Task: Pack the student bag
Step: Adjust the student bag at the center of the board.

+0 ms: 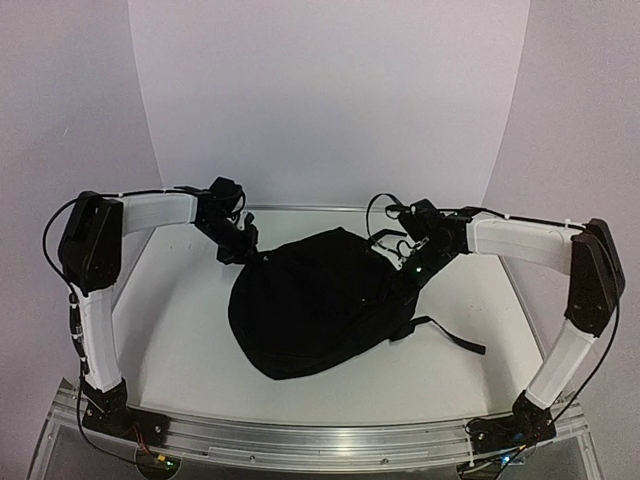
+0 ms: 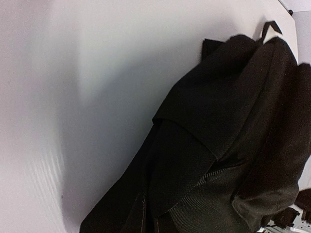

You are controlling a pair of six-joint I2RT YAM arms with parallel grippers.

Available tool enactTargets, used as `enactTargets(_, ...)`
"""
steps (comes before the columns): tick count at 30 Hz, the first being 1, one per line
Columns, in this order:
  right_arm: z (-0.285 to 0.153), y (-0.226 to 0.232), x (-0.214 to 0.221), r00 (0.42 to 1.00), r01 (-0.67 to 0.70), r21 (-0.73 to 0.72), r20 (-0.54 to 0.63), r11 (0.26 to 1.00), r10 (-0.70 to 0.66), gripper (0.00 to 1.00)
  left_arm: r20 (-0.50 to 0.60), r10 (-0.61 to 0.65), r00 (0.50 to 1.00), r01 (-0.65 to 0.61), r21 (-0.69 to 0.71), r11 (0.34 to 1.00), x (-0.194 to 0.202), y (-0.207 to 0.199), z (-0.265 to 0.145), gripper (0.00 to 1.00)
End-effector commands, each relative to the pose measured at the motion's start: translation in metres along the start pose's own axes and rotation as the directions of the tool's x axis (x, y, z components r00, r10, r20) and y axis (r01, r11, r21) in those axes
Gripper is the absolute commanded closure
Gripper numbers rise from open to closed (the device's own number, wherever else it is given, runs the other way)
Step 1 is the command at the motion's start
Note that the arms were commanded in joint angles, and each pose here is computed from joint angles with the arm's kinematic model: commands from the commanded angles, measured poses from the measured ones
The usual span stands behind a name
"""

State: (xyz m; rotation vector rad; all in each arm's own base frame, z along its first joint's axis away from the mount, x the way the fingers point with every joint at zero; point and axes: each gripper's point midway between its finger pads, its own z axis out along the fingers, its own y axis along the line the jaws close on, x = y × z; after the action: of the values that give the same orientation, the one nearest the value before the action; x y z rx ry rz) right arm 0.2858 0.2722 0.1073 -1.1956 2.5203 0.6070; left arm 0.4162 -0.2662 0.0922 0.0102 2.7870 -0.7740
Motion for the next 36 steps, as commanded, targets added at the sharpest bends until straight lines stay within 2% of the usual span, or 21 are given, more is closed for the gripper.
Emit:
enactTargets(1, -0.004, -0.070, -0.005, 0.995, -0.070, 0.159, -0.063, 0.985, 0.081, 1.00, 0.142, -0.063, 0.988, 0.057, 0.047, 0.997, -0.002, 0.003, -0.053, 1.00)
enactTargets(4, -0.003, -0.100, -0.043, 0.996, -0.079, 0.212, -0.011, 0.974, 0.083, 1.00, 0.144, -0.127, 0.981, 0.111, 0.111, 0.988, 0.023, -0.003, -0.063, 1.00)
enactTargets(6, -0.009, -0.112, -0.069, 0.996, -0.089, 0.221, 0.043, 0.971, 0.081, 1.00, 0.138, -0.112, 0.984, 0.091, 0.152, 0.984, 0.041, -0.016, -0.065, 0.97)
enactTargets(8, -0.021, -0.118, -0.087, 0.992, -0.099, 0.212, 0.093, 0.972, 0.081, 0.97, 0.132, -0.059, 0.989, 0.035, 0.179, 0.983, 0.055, -0.036, -0.075, 0.84)
enactTargets(9, -0.029, -0.120, -0.093, 0.990, -0.109, 0.202, 0.115, 0.973, 0.087, 0.90, 0.128, -0.028, 0.991, 0.003, 0.188, 0.982, 0.062, -0.046, -0.080, 0.71)
enactTargets(10, -0.037, -0.121, -0.095, 0.985, -0.129, 0.185, 0.136, 0.974, 0.105, 0.79, 0.130, -0.005, 0.992, -0.020, 0.195, 0.981, 0.066, -0.053, -0.086, 0.59)
enactTargets(12, -0.053, -0.122, -0.096, 0.972, -0.184, 0.127, 0.171, 0.975, 0.161, 0.49, 0.142, 0.020, 0.990, -0.048, 0.196, 0.979, 0.069, -0.059, -0.099, 0.38)
enactTargets(13, -0.060, -0.122, -0.094, 0.963, -0.216, 0.090, 0.184, 0.972, 0.197, 0.37, 0.162, 0.029, 0.986, -0.059, 0.184, 0.981, 0.066, -0.060, -0.107, 0.29)
enactTargets(15, -0.070, -0.118, -0.088, 0.944, -0.272, 0.008, 0.195, 0.962, 0.266, 0.23, 0.195, 0.048, 0.980, -0.076, 0.138, 0.987, 0.057, -0.056, -0.116, 0.17)
enactTargets(17, -0.072, -0.106, -0.077, 0.927, -0.323, -0.081, 0.173, 0.943, 0.332, 0.17, 0.178, 0.071, 0.981, -0.089, 0.096, 0.991, 0.049, -0.053, -0.112, 0.11)
enactTargets(21, -0.071, -0.059, -0.052, 0.911, -0.355, -0.284, 0.110, 0.891, 0.398, 0.14, 0.069, 0.086, 0.994, -0.094, 0.118, 0.989, 0.052, -0.056, -0.087, 0.08)
enactTargets(25, -0.058, -0.030, -0.020, 0.911, -0.376, -0.345, 0.033, 0.860, 0.412, 0.13, 0.072, 0.138, 0.988, -0.151, 0.222, 0.963, 0.075, -0.072, -0.099, 0.09)
enactTargets(28, -0.049, -0.019, -0.007, 0.910, -0.387, -0.357, 0.000, 0.850, 0.415, 0.13, 0.051, 0.274, 0.960, -0.279, 0.210, 0.937, 0.114, -0.083, -0.109, 0.11)
enactTargets(31, -0.040, -0.018, 0.003, 0.903, -0.411, -0.357, -0.033, 0.839, 0.428, 0.14, -0.052, 0.336, 0.940, -0.322, 0.182, 0.929, 0.168, -0.076, -0.114, 0.15)
enactTargets(36, -0.030, -0.009, 0.015, 0.898, -0.429, -0.375, -0.077, 0.822, 0.433, 0.16, -0.104, 0.274, 0.956, -0.253, 0.175, 0.951, 0.218, -0.057, -0.133, 0.21)
